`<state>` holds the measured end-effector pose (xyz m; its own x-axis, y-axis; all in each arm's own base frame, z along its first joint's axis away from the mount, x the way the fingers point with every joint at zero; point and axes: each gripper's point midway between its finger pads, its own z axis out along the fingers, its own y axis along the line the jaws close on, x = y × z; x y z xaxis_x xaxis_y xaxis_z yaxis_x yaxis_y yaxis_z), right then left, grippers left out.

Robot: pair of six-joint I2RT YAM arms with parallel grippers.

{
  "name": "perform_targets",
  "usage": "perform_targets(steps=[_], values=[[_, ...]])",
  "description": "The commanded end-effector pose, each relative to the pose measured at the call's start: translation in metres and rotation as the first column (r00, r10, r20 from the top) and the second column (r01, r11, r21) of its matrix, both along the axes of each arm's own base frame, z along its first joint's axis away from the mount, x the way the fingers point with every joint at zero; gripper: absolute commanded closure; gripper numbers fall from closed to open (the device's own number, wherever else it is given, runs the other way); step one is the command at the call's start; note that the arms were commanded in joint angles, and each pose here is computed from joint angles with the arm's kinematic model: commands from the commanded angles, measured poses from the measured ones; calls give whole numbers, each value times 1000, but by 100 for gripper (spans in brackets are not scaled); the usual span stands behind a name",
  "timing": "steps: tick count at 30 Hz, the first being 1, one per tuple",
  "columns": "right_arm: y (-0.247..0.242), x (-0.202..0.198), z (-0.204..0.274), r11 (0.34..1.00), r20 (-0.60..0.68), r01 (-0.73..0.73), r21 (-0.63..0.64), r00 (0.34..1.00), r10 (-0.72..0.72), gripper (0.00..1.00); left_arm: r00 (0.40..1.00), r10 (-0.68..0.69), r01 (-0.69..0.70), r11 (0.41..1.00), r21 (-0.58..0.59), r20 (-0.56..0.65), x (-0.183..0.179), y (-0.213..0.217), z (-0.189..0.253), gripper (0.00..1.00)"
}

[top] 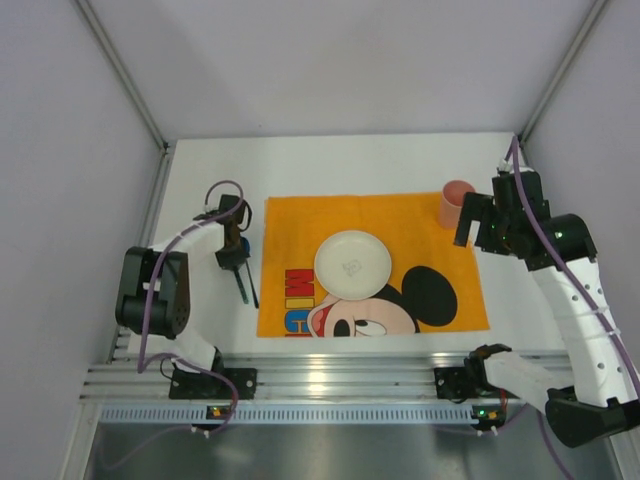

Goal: Set the dinner table for one person

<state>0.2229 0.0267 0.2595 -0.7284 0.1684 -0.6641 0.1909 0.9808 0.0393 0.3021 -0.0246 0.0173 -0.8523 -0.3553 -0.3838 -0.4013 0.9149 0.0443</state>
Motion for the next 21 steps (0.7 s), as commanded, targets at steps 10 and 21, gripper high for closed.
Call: perform_targets(steps=[10,21], values=[[2,8,12,1000,68,-6,8,998,6,0,984,-22,0,992,124,178,58,23,103,100],[3,7,12,1000,89,7,28,996,-10,0,966,-222,237,966,-107,129,27,-148,61,100]])
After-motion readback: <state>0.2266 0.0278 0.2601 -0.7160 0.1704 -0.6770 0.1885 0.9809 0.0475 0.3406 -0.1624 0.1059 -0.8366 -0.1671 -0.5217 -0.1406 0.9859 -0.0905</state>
